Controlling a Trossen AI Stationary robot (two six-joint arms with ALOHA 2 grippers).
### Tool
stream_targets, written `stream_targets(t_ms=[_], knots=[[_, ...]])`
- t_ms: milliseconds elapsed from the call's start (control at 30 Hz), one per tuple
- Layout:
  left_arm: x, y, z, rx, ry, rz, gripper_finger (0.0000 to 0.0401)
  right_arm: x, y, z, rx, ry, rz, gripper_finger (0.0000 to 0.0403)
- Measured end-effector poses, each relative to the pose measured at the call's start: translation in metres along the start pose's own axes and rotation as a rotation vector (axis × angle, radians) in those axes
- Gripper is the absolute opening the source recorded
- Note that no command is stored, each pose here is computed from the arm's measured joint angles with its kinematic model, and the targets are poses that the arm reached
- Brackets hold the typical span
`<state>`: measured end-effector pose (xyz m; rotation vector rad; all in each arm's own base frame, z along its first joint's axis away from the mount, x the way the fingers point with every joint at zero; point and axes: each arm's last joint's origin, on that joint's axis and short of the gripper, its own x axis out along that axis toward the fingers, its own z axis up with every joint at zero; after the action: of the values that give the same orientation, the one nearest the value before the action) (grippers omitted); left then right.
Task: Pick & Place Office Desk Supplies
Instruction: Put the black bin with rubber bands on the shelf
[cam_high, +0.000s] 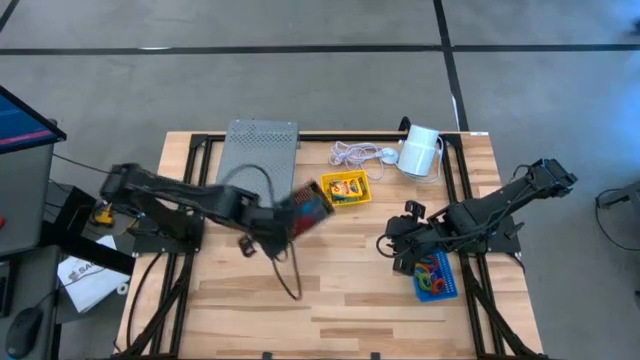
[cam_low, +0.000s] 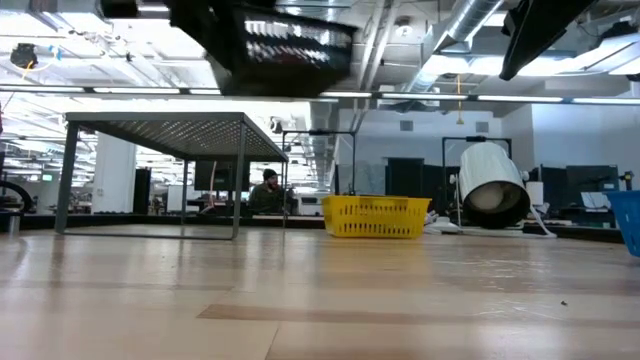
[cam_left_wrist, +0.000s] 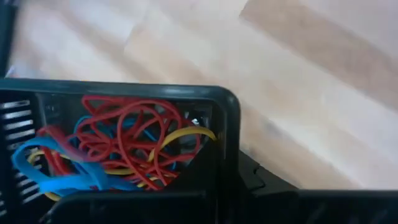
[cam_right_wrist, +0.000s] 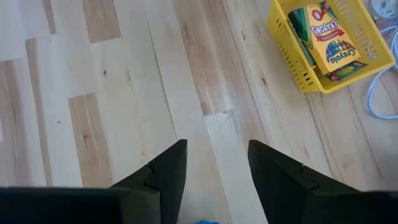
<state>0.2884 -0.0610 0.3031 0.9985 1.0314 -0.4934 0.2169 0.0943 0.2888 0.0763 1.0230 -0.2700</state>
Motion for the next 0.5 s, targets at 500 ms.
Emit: stream_targets(t_ms=[500], knots=[[-0.066,-0.036,-0.066,-0.009,0.374,-0.135,0.0,0.005,-0.01,0.012,0.074,-0.039,-0.005,0.0168]])
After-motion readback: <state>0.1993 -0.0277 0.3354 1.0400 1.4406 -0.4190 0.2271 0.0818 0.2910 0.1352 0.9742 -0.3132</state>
